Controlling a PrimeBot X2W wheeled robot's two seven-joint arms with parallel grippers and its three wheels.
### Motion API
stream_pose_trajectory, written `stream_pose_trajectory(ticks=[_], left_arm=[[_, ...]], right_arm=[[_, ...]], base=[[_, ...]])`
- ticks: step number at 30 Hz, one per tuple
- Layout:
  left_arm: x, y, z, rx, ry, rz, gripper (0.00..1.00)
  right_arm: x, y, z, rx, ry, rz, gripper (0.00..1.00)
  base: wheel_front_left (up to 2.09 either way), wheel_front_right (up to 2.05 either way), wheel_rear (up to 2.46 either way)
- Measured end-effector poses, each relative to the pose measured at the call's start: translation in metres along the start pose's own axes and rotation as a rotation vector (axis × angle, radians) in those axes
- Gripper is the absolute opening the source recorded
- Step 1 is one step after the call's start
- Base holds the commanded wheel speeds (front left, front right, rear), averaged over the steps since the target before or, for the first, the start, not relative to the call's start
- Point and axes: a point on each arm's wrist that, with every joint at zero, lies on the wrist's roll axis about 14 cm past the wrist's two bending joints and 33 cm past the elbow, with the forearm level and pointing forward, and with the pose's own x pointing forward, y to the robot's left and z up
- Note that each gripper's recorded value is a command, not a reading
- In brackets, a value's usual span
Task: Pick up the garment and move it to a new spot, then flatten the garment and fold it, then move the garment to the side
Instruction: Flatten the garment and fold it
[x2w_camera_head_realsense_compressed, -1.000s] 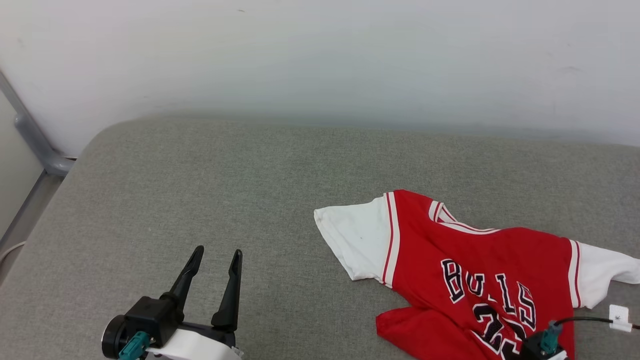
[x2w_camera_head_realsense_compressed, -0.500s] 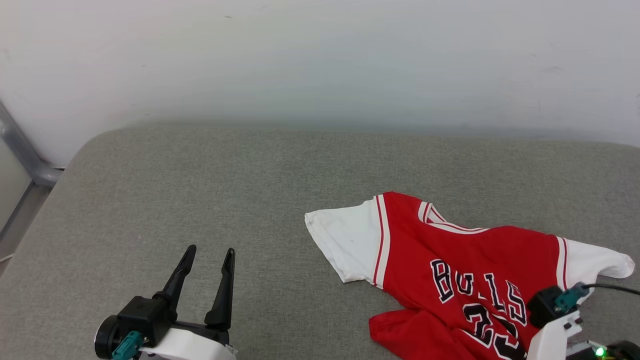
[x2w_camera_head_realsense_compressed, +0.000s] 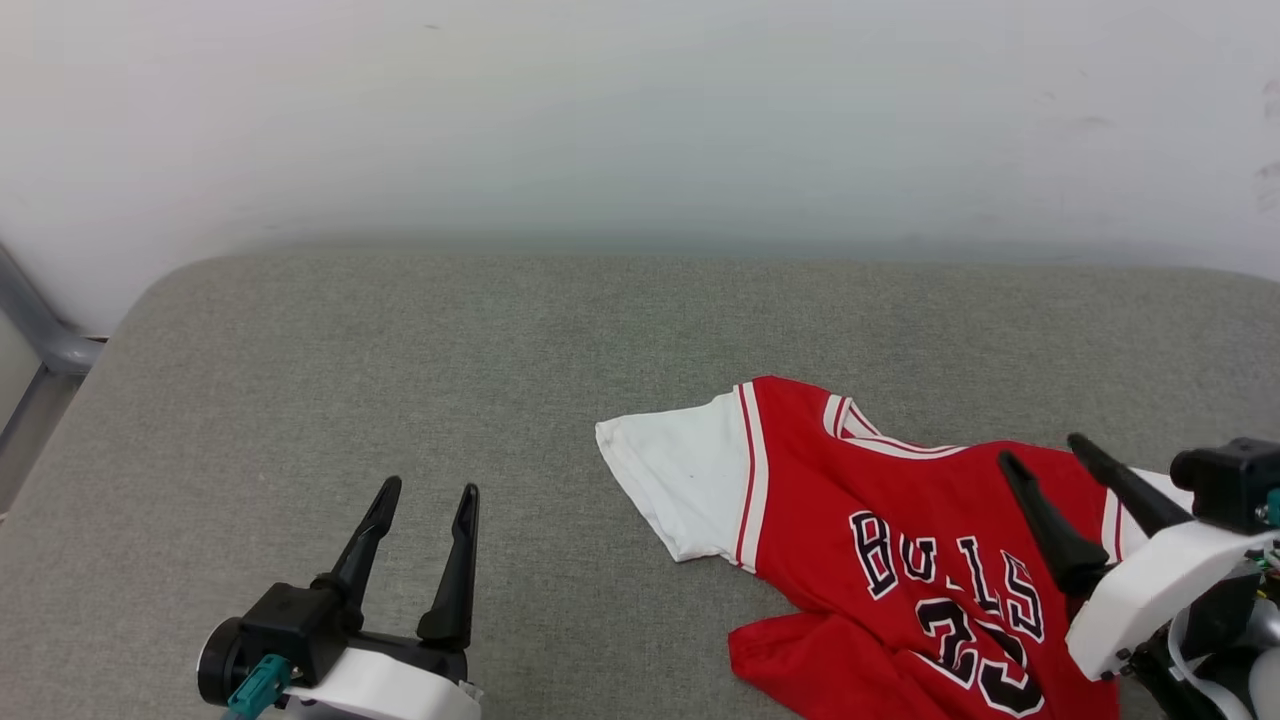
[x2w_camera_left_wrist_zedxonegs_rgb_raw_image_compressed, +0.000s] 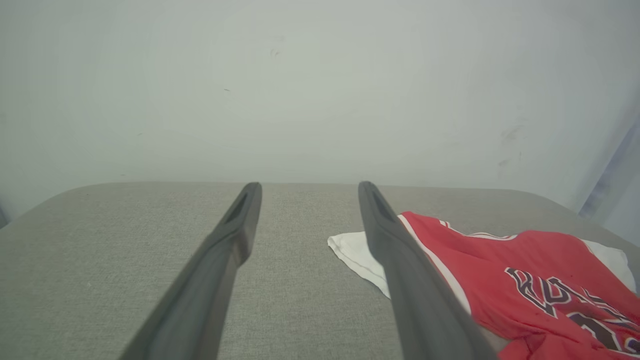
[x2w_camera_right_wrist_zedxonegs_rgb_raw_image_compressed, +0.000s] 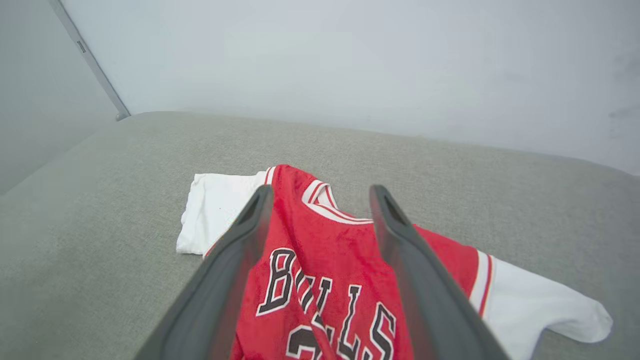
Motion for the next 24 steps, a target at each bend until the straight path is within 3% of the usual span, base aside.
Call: stream_pose_trajectory(ticks=[8, 18, 24], left_arm=[[0.0, -0.004, -0.003, -0.014, 0.008, -0.012, 1.0], [0.006, -0.008, -0.008, -0.042, 0.022, -0.033, 1.0], [0.021, -0.026, -0.036, -0.026, 0.157, -0.158, 1.0]], right_arm=[[0.002, -0.007, 0.006, -0.003, -0.211, -0.085, 1.0], [-0.003, -0.015, -0.005, 0.026, -0.217, -0.131, 1.0], [-0.005, -0.028, -0.003, 0.018, -0.222, -0.167, 1.0]], base=[[0.0, 0.0, 0.0], [0.0, 0.0, 0.0], [0.0, 0.0, 0.0]])
